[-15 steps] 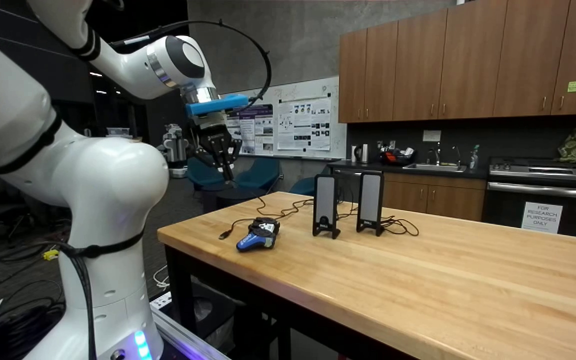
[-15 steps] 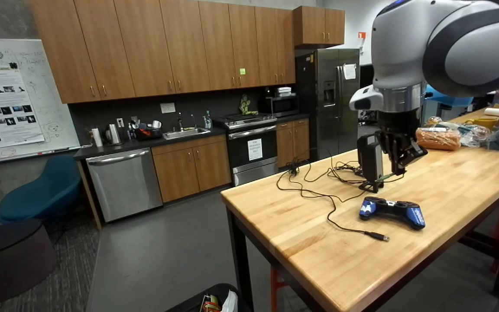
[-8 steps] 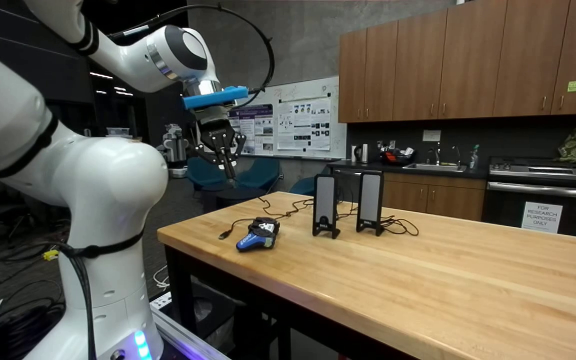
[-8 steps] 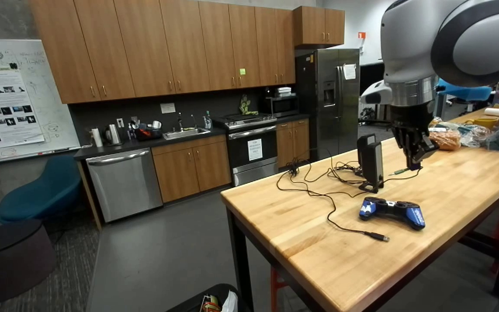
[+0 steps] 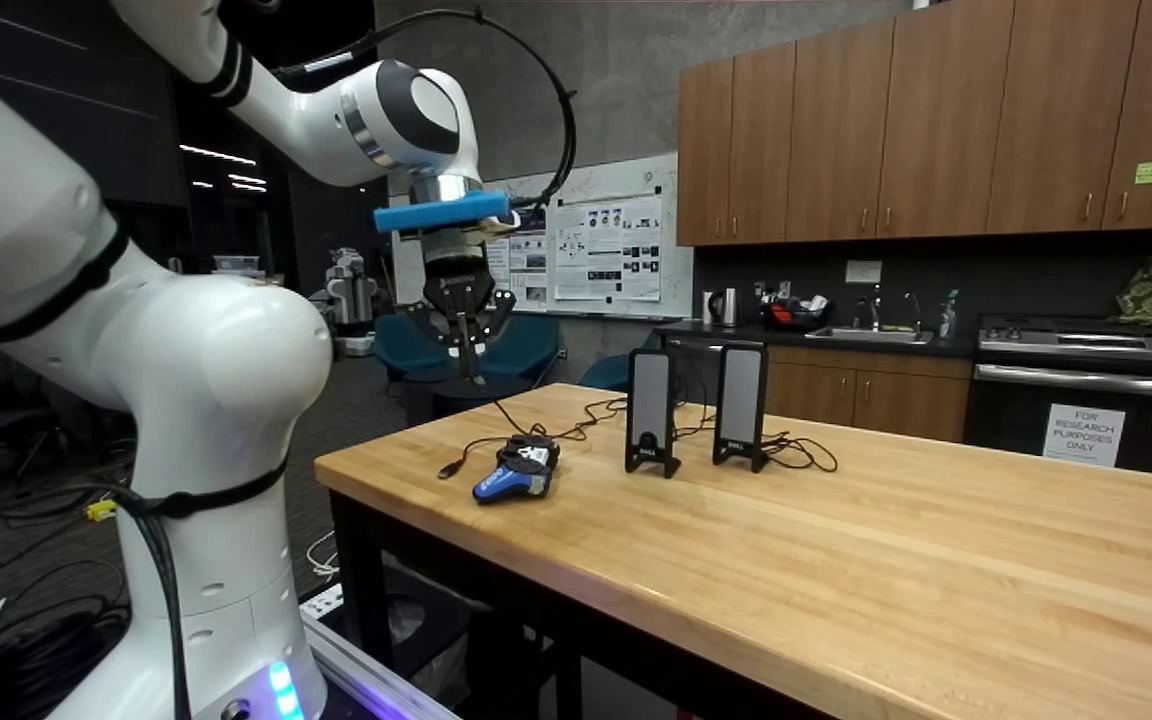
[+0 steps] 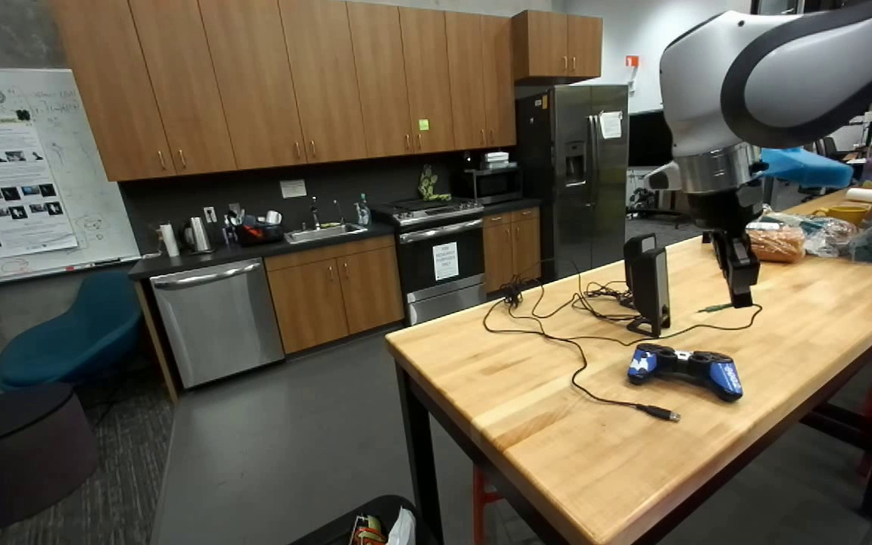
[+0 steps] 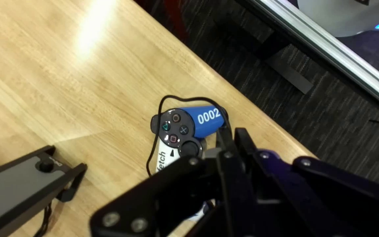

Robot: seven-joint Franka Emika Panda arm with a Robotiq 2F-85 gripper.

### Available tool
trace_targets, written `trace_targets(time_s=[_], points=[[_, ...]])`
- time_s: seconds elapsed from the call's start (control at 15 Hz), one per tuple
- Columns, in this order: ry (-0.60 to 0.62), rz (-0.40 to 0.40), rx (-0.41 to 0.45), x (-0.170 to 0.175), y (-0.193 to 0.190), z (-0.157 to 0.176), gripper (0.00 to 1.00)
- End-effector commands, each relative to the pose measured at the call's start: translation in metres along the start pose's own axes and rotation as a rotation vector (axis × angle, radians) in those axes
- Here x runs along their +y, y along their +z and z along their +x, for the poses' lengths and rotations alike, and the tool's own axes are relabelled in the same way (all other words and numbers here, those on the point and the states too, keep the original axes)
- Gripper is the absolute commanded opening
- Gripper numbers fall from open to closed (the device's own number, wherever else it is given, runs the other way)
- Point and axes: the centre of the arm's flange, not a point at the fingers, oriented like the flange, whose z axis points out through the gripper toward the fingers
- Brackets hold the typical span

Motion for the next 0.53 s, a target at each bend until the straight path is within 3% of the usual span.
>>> trace_targets(time_s=[0.0,0.47], points=[[0.192,0.05,-0.035,0.025,-0.002,0.014,0.02],[0.537,0.054,-0.099,0.046,-0.008,0.004,0.02]])
